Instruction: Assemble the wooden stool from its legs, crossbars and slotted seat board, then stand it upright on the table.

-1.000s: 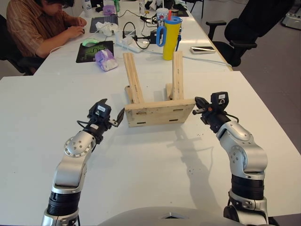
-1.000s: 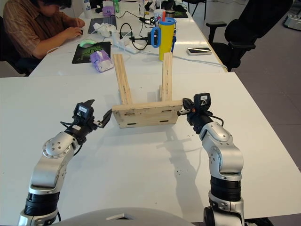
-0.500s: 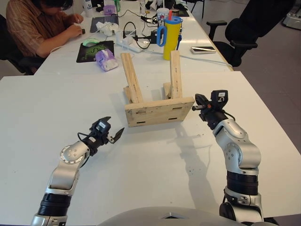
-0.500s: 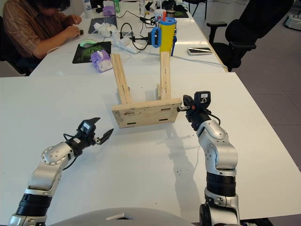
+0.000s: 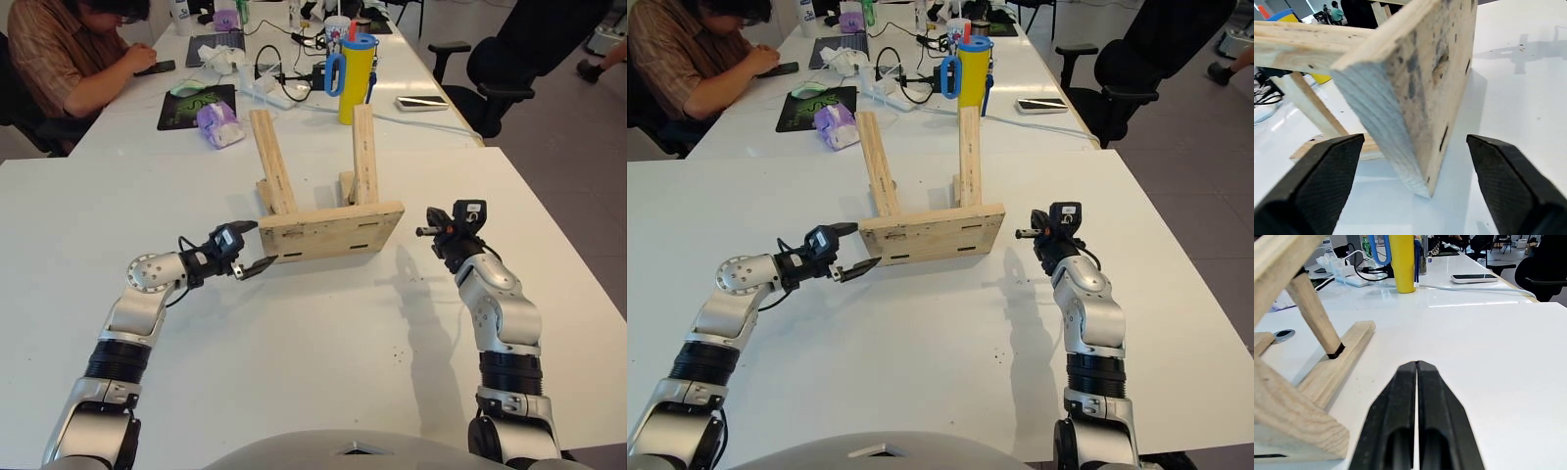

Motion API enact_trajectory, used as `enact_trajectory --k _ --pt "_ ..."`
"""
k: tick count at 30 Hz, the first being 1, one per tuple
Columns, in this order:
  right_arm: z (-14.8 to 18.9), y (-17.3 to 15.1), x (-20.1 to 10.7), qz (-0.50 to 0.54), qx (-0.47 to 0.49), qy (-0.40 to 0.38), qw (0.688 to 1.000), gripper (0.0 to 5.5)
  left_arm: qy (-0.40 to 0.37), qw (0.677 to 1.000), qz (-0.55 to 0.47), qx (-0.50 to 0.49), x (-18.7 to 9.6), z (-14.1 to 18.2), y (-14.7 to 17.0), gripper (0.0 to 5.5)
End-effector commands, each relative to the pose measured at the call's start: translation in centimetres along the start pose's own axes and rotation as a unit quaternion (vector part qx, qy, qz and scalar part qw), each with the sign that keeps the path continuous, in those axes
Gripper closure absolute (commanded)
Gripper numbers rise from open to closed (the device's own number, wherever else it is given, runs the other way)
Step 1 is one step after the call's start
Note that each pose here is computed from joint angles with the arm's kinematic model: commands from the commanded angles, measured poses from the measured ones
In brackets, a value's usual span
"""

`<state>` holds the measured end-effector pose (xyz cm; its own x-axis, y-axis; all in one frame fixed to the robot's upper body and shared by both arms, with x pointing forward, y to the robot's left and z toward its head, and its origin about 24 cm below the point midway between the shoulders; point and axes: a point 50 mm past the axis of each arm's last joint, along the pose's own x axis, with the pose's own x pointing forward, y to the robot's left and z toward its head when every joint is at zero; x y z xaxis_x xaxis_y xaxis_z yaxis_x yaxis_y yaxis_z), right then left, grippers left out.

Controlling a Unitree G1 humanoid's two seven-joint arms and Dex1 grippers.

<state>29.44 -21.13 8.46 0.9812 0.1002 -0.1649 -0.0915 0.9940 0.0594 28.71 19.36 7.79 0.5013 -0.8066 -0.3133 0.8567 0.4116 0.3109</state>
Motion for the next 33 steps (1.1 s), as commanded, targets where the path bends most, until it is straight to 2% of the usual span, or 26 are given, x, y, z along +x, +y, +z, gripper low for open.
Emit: enact_trajectory --k 1,13,17,20,22,26,31,33 --pt "0.3 -0.1 0.4 0.000 -0.007 -0.007 1.000 5.50 0.005 1.000 -0.022 0.010 -0.4 0.3 1.3 2.23" --pt "-0.4 0.6 0.6 0.009 -0.004 -0.003 1.000 5.50 -0.010 0.999 -0.039 0.006 0.6 0.1 1.5 4.04" --pt "-0.3 0.9 0.9 0.020 -0.006 0.000 1.000 5.50 -0.018 0.998 -0.060 -0.019 1.3 -0.1 1.3 4.13" --pt "-0.6 0.7 1.0 0.018 -0.003 0.005 1.000 5.50 -0.051 0.993 -0.069 -0.077 1.5 0.5 1.4 4.18" --pt "-1.0 0.4 0.9 0.006 0.018 0.011 1.000 5.50 -0.116 0.980 -0.071 -0.148 1.7 2.7 1.7 4.18" --pt "-2.1 -0.2 0.8 -0.014 0.042 0.026 0.999 5.50 -0.248 0.927 -0.098 -0.263 1.6 8.9 2.2 4.18" --pt "-2.9 0.2 0.6 -0.026 0.053 0.033 0.998 5.50 -0.350 0.862 -0.095 -0.355 0.8 14.8 4.1 4.18" --pt "-3.1 0.5 0.6 -0.028 0.055 0.035 0.997 5.50 -0.412 0.812 -0.060 -0.408 0.0 17.0 6.0 4.18"
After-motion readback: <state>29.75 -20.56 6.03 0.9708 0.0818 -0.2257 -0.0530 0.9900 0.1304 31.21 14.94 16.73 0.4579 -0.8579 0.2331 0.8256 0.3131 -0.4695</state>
